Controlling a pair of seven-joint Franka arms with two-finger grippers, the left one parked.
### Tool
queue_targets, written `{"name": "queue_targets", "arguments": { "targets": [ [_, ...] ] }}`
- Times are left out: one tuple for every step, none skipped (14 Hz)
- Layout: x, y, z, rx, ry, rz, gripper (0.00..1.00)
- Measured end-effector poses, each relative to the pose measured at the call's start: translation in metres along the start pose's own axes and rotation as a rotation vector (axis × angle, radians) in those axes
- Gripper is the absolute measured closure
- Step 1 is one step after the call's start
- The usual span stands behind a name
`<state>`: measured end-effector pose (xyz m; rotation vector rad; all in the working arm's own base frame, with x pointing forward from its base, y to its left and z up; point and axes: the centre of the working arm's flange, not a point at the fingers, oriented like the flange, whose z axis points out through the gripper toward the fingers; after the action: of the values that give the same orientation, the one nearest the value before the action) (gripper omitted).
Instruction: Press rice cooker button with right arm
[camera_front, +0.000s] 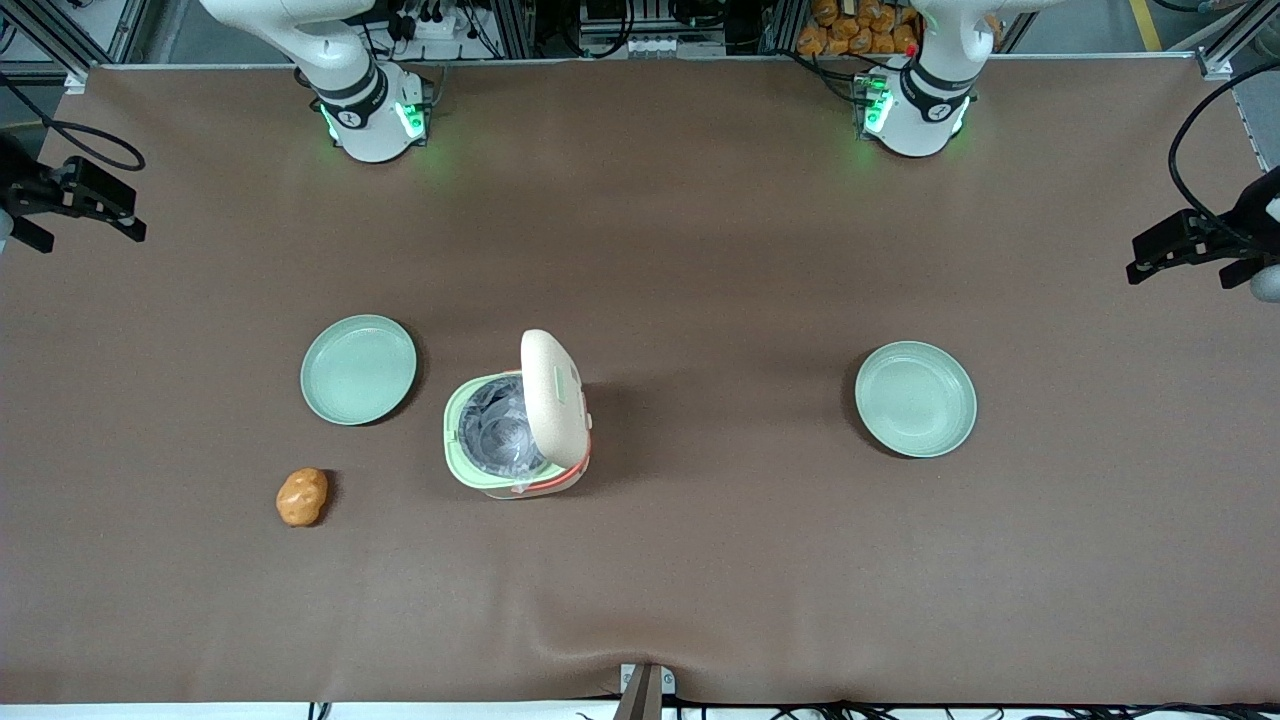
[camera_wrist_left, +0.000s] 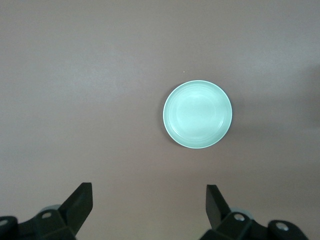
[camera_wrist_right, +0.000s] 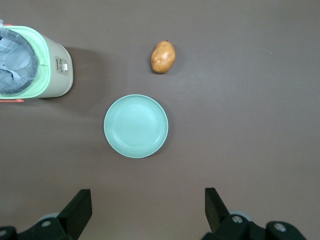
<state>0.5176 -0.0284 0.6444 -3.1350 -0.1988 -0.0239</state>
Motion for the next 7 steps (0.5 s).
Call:
{"name": "queue_targets", "arguments": {
  "targets": [
    [0.000, 0.000, -0.002, -0.002, 0.003, 0.000, 0.00],
    [0.000, 0.000, -0.003, -0.003, 0.005, 0.000, 0.00],
    [0.000, 0.000, -0.004, -0.004, 0.008, 0.000, 0.00],
    [0.000, 0.000, -0.006, -0.005, 0.014, 0.000, 0.00],
    [0.000, 0.000, -0.009, -0.007, 0.021, 0.000, 0.00],
    [0.000, 0.001, -0.012, -0.008, 0.028, 0.002, 0.00],
    [0.001, 0.001, -0.015, -0.010, 0.035, 0.005, 0.00]
  ]
}}
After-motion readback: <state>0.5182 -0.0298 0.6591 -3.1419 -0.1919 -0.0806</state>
